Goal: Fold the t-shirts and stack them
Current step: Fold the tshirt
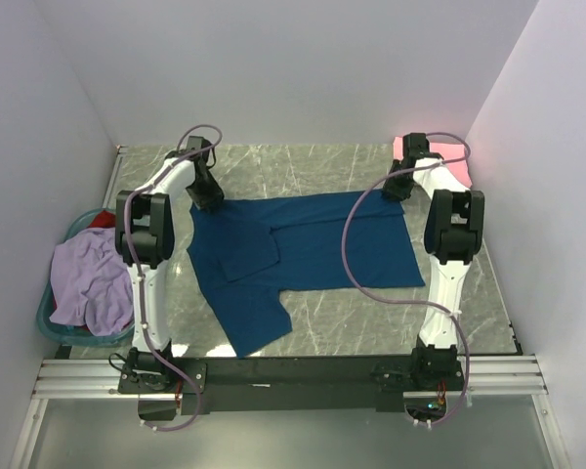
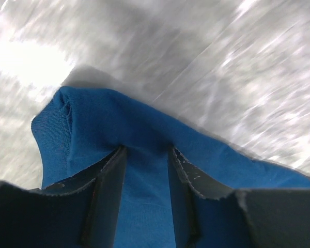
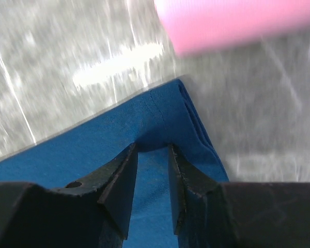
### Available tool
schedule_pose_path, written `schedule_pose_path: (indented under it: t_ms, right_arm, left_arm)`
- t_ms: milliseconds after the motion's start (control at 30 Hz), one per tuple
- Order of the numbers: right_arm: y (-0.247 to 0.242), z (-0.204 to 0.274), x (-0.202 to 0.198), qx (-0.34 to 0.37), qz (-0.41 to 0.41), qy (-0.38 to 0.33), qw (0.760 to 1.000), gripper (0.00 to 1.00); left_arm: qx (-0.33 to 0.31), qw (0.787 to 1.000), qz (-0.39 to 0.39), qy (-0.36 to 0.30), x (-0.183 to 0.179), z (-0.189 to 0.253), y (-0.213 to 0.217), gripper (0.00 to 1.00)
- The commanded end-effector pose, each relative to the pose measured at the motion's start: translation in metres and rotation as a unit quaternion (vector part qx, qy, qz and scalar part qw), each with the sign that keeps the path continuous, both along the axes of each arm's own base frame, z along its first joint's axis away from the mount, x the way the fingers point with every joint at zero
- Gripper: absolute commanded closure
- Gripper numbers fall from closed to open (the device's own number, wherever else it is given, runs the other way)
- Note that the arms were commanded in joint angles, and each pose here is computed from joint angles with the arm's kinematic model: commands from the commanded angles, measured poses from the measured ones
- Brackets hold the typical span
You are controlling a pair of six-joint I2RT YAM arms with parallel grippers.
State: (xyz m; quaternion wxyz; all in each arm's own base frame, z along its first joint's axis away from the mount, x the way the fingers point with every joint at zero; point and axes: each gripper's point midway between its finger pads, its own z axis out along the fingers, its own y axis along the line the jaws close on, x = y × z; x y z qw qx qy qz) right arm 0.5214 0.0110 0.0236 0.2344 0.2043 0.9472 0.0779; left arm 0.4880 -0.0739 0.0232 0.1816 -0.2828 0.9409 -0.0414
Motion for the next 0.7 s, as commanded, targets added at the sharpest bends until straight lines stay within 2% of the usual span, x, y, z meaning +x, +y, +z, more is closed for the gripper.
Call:
schedule_pose_path:
  t_ms: [0,167,233,267,333,367,400,467,500,533,567,633,667]
  right_arm:
    - [-0.013,-0.007,0.008,-0.011,-0.009,0.015,1.0,0.62]
    - [-0.013,0.015,0.031,-0.013,-0.004,-0.02,1.0,0.62]
    - [-0.012,0.028,0.035,-0.008,-0.002,-0.035,0.999,0.62]
    - [-0.012,0.048,0.039,-0.007,-0.003,-0.059,0.998,0.61]
    - [-0.009,0.06,0.035,-0.003,-0.001,-0.072,0.997,0.6]
    - [-0.009,0.084,0.035,-0.004,-0.001,-0.095,0.995,0.58]
    - [-0.008,0.086,0.027,-0.005,-0.001,-0.093,0.996,0.57]
    - [-0.01,0.118,0.017,-0.01,-0.008,-0.12,0.993,0.53]
    - [-0.009,0.111,0.004,-0.009,-0.009,-0.107,0.994,0.52]
    - [-0.009,0.117,-0.003,-0.009,-0.012,-0.112,0.994,0.51]
    - [-0.006,0.125,-0.02,-0.006,-0.016,-0.115,0.993,0.49]
    - [-0.002,0.13,-0.038,-0.007,-0.018,-0.115,0.993,0.48]
    - [-0.002,0.147,-0.049,-0.011,-0.027,-0.132,0.991,0.47]
  left_arm:
    - [-0.014,1.0,-0.004,0.017,0.01,-0.038,-0.006,0.55]
    - [-0.03,0.999,-0.005,-0.012,0.031,-0.023,-0.009,0.5]
    - [-0.029,0.999,-0.006,-0.029,0.037,-0.006,-0.007,0.45]
    - [-0.026,0.999,-0.005,-0.036,0.038,0.001,-0.005,0.43]
    - [-0.022,0.998,-0.005,-0.06,0.04,0.03,-0.003,0.35]
    - [-0.018,0.997,-0.002,-0.068,0.039,0.041,0.0,0.34]
    - [-0.017,0.996,-0.002,-0.091,0.038,0.067,0.0,0.3]
    - [-0.012,0.995,0.003,-0.103,0.029,0.086,0.004,0.26]
    - [-0.011,0.991,0.005,-0.13,0.023,0.116,0.005,0.24]
    - [-0.008,0.993,0.013,-0.12,0.01,0.115,0.007,0.23]
    - [-0.002,0.99,0.02,-0.14,-0.002,0.139,0.01,0.17]
    - [0.003,0.993,0.027,-0.116,-0.033,0.13,0.01,0.13]
    - [0.004,0.991,0.029,-0.13,-0.048,0.146,0.011,0.12]
